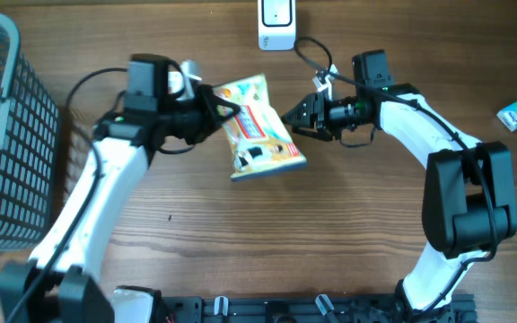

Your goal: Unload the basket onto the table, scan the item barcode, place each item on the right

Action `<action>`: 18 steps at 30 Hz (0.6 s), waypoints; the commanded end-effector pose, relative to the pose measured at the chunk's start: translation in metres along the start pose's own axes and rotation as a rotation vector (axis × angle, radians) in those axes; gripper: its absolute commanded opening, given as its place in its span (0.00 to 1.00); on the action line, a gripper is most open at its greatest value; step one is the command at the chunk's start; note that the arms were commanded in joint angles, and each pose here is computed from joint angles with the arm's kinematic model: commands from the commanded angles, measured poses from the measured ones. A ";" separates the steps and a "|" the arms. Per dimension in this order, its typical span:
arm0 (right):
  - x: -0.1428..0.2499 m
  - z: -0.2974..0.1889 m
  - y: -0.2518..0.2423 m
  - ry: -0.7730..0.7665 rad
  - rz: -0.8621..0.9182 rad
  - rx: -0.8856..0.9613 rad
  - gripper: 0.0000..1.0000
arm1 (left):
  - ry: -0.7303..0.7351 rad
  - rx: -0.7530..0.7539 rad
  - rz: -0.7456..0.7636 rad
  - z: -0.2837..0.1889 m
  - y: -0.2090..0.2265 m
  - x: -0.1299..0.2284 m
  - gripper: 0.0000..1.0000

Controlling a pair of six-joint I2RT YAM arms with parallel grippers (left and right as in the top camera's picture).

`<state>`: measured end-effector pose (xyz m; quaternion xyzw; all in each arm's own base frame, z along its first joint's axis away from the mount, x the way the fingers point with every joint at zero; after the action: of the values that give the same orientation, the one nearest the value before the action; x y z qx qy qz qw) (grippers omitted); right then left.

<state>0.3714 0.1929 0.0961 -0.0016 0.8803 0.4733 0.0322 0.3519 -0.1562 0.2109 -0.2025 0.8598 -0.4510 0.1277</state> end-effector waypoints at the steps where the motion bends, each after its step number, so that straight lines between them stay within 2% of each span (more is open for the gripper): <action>1: -0.007 -0.009 -0.024 -0.059 -0.079 0.213 0.73 | -0.064 0.068 -0.238 -0.040 -0.011 -0.010 0.04; 2: -0.006 -0.010 -0.028 -0.057 -0.069 0.234 0.84 | -0.071 0.069 -0.311 -0.044 -0.010 -0.011 0.04; 4: -0.004 -0.012 -0.037 -0.056 -0.050 0.293 0.94 | -0.078 0.078 -0.486 -0.050 -0.009 -0.013 0.04; 8: 0.006 -0.017 -0.053 -0.033 -0.004 0.386 0.94 | -0.003 0.112 -0.841 -0.051 -0.015 -0.006 0.04; 10: 0.010 -0.019 -0.058 -0.023 0.013 0.420 0.95 | 0.048 0.123 -0.952 -0.052 -0.019 -0.001 0.04; 16: 0.014 -0.019 -0.060 -0.011 0.034 0.432 0.95 | 0.133 0.167 -1.077 -0.065 -0.023 -0.002 0.04; 18: 0.014 -0.020 -0.062 -0.011 0.036 0.441 0.95 | 0.217 0.203 -1.134 -0.075 -0.029 0.000 0.04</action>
<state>0.3561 0.1453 0.0480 0.0294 0.9593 0.2806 0.0141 0.3399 -0.1168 0.2515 -0.5798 0.6179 -0.5149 -0.1302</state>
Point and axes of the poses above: each gripper's point midway between its finger pads, its own z axis out along the fingers, its own y axis along the line the jaws close on, x = y × z, the point moved 2 cm from there along -z, back along the fingers, and after that the axes turned 2 degrees about -z, right-handed, at the moved point
